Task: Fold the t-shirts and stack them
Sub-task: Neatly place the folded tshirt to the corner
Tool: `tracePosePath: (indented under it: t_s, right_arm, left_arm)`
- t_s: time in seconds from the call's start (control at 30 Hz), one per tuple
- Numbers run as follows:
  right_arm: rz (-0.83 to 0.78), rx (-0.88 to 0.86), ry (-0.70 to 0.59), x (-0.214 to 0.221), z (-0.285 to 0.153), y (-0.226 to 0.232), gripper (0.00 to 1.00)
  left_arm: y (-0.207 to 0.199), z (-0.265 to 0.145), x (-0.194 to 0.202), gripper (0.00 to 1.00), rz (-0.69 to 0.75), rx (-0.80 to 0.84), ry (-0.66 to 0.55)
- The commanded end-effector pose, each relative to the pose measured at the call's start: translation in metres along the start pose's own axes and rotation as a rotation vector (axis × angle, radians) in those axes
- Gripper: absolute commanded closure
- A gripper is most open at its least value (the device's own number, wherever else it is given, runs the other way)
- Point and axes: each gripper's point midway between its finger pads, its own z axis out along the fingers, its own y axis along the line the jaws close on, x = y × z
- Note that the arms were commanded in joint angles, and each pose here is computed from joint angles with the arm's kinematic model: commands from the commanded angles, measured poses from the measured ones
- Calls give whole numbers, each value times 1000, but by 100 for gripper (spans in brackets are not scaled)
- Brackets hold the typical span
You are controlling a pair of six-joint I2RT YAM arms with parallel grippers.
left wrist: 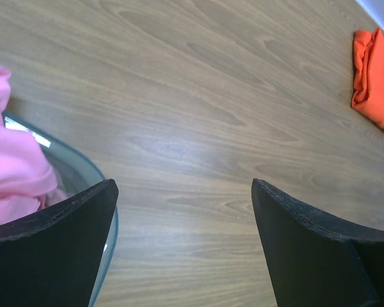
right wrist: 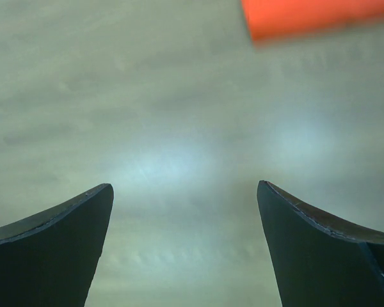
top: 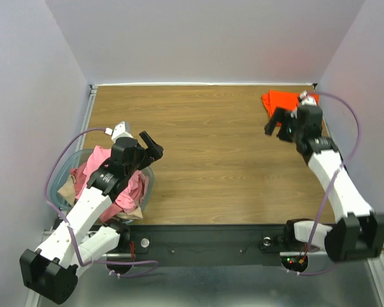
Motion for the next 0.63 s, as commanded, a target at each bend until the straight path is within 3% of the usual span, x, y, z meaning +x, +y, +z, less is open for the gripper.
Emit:
tracePosePath:
  t_s: [0.0, 0.07, 0.13, 0.33, 0.6]
  right_arm:
    - [146, 22, 32, 70, -30, -28, 0]
    - [180, -51, -34, 73, -56, -19, 0]
    - [202, -100, -21, 94, -64, -16, 0]
    - [280, -76, -214, 63, -97, -23, 0]
    - [250, -63, -226, 66, -102, -28, 0]
  left_arm:
    - [7, -7, 9, 2, -16, 15, 6]
    - [14, -7, 15, 2, -23, 5, 10]
    - [19, -7, 20, 2, -35, -6, 14]
    - [28, -7, 26, 2, -55, -40, 27]
    - [22, -9, 20, 2, -72, -28, 16]
